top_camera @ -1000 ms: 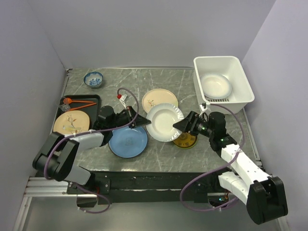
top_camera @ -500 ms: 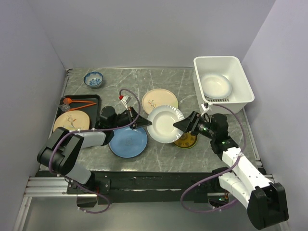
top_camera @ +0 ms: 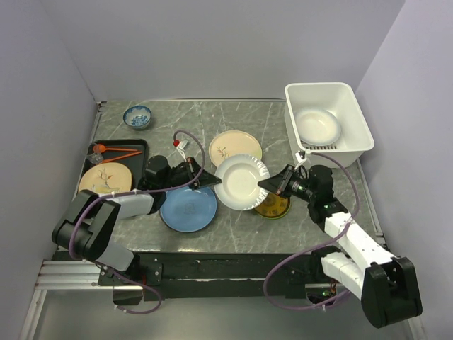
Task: Place the plates into the plastic bin on the countertop
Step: Pick up the plate at the center of the board.
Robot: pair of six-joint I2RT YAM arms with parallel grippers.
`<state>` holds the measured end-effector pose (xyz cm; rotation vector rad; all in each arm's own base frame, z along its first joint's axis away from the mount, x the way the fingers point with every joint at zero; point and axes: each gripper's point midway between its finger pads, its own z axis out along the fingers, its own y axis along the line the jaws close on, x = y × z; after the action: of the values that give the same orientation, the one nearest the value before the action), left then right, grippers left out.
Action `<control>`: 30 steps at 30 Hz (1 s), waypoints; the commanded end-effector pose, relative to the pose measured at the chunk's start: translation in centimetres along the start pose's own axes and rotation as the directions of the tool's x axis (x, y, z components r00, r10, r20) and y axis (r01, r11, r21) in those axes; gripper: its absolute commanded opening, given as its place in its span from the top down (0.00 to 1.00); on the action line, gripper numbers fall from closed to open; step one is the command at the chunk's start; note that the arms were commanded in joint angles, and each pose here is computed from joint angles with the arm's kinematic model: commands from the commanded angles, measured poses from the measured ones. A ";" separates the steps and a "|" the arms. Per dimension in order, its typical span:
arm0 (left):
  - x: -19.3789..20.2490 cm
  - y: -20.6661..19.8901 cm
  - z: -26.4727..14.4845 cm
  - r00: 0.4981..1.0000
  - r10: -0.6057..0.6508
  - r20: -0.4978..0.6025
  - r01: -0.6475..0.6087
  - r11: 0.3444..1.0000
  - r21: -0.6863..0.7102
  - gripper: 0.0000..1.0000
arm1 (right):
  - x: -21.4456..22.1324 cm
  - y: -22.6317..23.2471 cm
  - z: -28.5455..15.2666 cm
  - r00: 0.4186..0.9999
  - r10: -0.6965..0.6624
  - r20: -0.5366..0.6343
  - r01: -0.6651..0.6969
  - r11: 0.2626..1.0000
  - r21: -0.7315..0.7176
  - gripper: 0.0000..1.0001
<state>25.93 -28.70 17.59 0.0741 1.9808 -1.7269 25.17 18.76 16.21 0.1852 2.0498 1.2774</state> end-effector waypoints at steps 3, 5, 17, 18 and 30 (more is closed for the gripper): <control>-1.6 -3.8 0.3 0.990 0.135 0.031 -0.137 0.987 0.083 0.99 | -0.9 2.7 0.2 0.998 -0.068 -0.003 0.067 0.993 -0.100 1.00; -1.7 -3.5 0.4 0.990 0.135 0.029 -0.137 0.988 0.074 0.99 | -1.0 2.7 0.1 0.998 -0.068 0.004 0.068 0.993 -0.096 1.00; -2.8 -1.4 1.7 0.987 0.160 0.003 -0.160 0.987 -0.020 0.74 | -0.9 2.4 -1.1 0.996 -0.079 0.036 0.080 0.996 -0.036 1.00; -2.9 -1.3 1.8 0.987 0.161 0.001 -0.161 0.987 -0.021 0.71 | -0.8 2.3 -1.2 0.997 -0.074 0.034 0.075 0.997 -0.031 1.00; -4.8 0.2 0.4 0.972 0.226 0.067 -0.205 0.950 -0.236 0.16 | -1.2 2.9 -1.3 0.996 -0.080 0.037 0.081 0.996 -0.044 1.00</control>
<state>28.63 -28.76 16.72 0.1241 2.0722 -1.4912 23.58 17.85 15.02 0.2065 2.1218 1.2023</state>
